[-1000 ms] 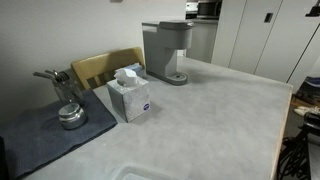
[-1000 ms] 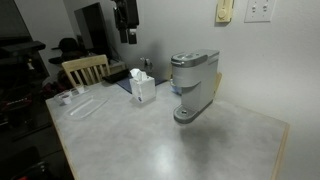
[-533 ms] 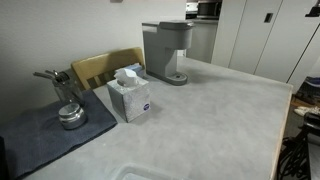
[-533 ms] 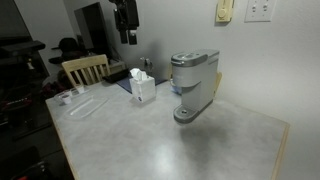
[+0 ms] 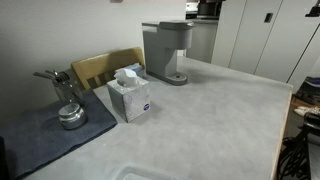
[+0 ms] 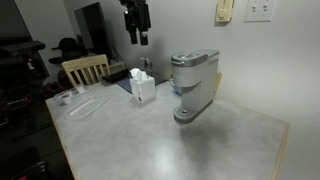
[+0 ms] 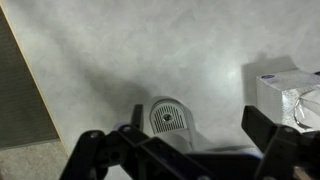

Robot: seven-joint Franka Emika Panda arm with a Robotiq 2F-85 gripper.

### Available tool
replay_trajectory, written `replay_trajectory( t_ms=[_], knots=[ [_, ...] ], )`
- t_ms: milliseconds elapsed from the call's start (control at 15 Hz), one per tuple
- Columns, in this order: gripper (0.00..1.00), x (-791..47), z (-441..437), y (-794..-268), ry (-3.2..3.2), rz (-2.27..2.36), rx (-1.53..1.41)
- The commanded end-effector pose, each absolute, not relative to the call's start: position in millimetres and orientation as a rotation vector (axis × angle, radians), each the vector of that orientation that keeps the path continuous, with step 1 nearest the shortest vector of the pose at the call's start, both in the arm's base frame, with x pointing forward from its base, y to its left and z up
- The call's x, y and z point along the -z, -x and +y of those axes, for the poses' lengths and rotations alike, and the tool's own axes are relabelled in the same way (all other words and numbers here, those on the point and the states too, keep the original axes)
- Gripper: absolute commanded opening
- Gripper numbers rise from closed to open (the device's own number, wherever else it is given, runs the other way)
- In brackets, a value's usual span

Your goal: Press the top of the coffee maker

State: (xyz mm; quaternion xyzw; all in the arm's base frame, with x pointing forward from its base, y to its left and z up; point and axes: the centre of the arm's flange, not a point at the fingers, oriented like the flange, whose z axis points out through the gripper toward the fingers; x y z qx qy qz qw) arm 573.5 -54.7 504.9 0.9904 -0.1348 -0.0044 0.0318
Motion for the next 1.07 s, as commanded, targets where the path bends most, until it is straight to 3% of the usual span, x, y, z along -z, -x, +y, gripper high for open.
replay_trajectory(
  t_ms=[0,1000],
  knots=[
    [1.00,-505.9,-69.3,-601.9,-3.047,-0.381,-0.011],
    [1.00,-498.6,-103.7,-671.9,-3.235,-0.264,-0.028]
  ],
)
